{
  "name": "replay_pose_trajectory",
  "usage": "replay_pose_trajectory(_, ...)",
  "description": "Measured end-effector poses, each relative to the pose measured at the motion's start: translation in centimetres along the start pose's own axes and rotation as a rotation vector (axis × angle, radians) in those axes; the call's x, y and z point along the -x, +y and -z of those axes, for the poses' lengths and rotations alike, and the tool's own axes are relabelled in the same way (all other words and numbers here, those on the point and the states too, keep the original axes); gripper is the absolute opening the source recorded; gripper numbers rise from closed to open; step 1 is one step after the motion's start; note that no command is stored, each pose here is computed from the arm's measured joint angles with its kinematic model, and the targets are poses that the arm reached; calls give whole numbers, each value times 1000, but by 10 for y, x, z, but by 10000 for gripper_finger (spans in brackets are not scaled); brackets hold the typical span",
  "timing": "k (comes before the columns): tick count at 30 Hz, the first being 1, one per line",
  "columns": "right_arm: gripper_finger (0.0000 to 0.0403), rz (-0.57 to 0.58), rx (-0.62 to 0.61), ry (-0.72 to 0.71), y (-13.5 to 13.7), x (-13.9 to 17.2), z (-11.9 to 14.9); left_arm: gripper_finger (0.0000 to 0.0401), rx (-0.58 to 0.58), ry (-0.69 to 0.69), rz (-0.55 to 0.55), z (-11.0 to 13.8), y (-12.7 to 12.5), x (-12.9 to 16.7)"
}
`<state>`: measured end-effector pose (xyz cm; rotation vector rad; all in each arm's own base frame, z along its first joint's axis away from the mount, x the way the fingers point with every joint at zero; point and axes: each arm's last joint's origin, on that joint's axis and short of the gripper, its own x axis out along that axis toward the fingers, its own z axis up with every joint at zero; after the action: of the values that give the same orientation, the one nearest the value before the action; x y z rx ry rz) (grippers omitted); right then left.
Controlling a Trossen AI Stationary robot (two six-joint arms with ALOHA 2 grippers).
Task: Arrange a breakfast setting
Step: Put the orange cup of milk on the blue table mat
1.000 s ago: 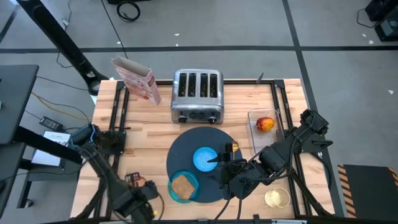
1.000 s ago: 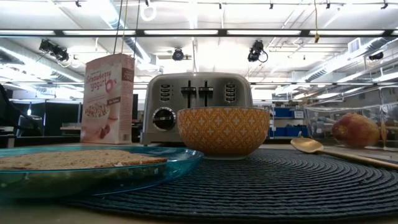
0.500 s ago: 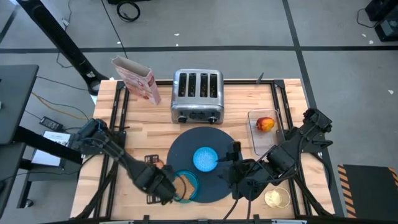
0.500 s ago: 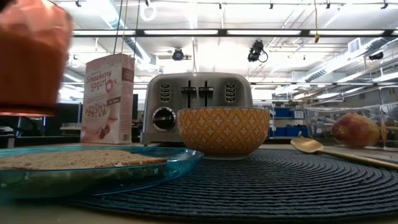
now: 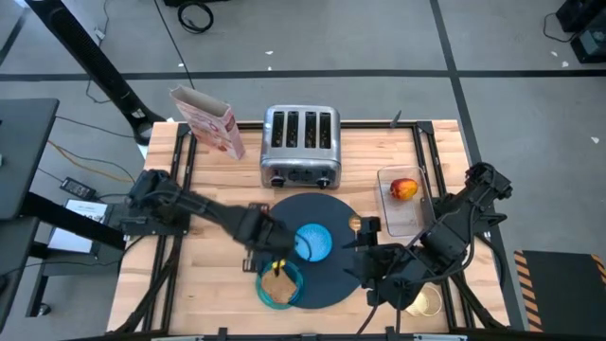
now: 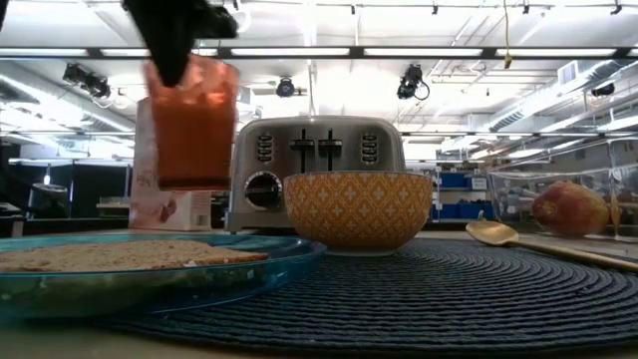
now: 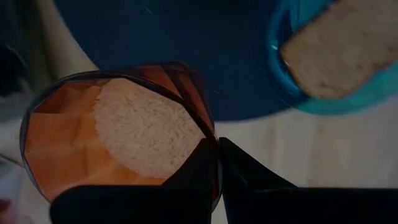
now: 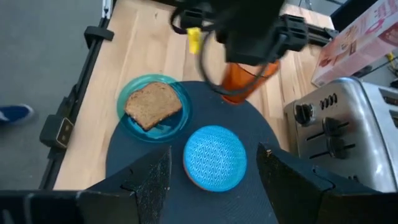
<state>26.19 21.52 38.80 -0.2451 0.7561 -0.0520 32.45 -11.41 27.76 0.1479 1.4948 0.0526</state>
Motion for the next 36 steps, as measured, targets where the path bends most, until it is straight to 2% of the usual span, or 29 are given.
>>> replay_pose_trajectory(9,242,-14,-87,15,0,6,3,14,11,-53,-22,-20,54,-15)
replay_pose_trajectory(14,242,-23,-128,25,0,6,4,14,-14,-85,-22,-30,67,-23)
replay_pose_trajectory(29,242,3,-191,28,-12,-2,-1,14,-64,-41,0,-49,71,-61)
replay_pose_trajectory(36,242,8,-197,24,-15,-4,-3,20,-66,-48,-1,-51,70,-63)
